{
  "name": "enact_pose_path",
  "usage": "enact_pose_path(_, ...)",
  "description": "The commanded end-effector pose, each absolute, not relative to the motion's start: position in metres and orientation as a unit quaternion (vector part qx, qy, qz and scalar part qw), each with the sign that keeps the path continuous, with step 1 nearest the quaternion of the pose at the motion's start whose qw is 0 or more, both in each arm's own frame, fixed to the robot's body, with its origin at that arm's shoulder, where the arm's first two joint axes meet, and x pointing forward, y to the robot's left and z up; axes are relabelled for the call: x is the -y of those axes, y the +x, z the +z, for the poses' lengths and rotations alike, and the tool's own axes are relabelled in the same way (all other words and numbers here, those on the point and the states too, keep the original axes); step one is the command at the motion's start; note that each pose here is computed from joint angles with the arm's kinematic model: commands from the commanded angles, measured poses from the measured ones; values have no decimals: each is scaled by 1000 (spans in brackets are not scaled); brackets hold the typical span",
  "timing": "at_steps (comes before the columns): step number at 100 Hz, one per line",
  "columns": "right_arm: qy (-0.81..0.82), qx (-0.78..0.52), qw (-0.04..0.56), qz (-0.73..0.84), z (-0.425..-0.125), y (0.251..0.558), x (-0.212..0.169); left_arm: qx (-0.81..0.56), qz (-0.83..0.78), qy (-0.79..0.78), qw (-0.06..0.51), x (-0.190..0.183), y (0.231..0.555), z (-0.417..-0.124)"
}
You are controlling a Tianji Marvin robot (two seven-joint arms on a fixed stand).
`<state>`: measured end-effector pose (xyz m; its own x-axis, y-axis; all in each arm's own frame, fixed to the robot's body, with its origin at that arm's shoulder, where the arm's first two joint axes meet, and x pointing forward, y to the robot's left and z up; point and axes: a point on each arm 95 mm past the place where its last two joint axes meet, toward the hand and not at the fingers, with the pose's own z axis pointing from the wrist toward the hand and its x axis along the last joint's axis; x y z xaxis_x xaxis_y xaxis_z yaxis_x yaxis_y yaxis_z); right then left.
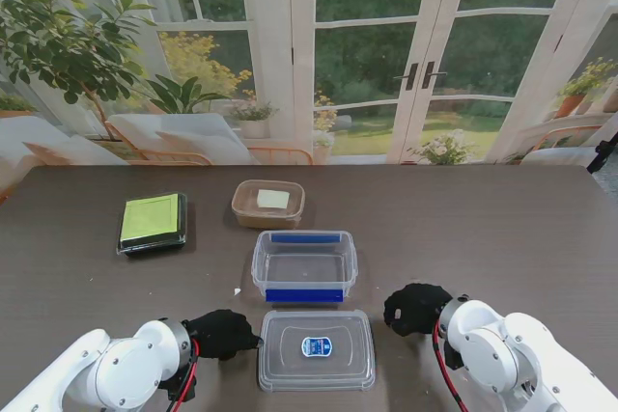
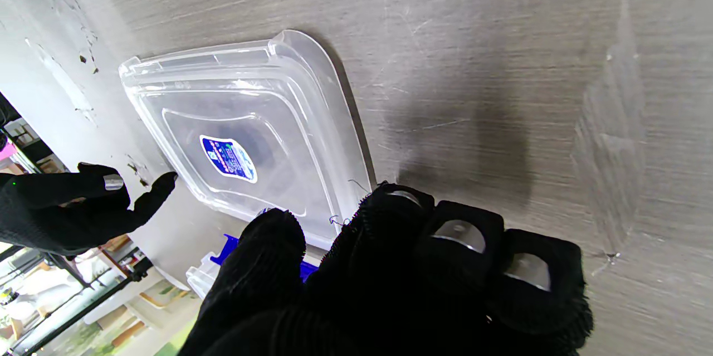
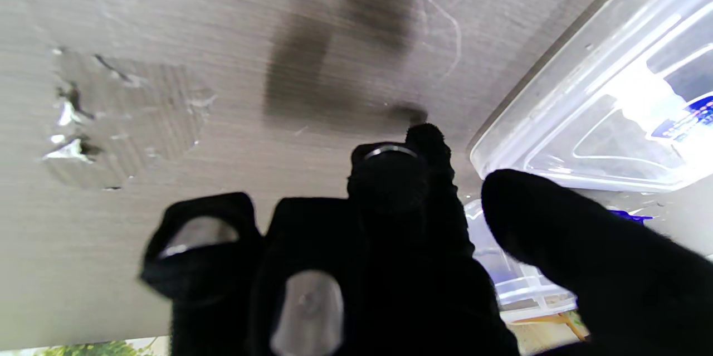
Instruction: Pair container bodies with their lids
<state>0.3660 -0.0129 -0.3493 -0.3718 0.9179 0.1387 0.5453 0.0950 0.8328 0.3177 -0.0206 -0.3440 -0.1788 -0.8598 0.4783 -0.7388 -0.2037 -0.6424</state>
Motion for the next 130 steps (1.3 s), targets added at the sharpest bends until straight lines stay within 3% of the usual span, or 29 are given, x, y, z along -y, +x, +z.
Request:
enact_pose_path(1, 522, -715, 204, 419, -357, 360, 12, -631, -432, -641, 57, 21, 316, -348)
enact_pose_path(130, 559, -694, 121, 438, -382, 343, -11, -625, -437, -646, 32, 32, 321, -363)
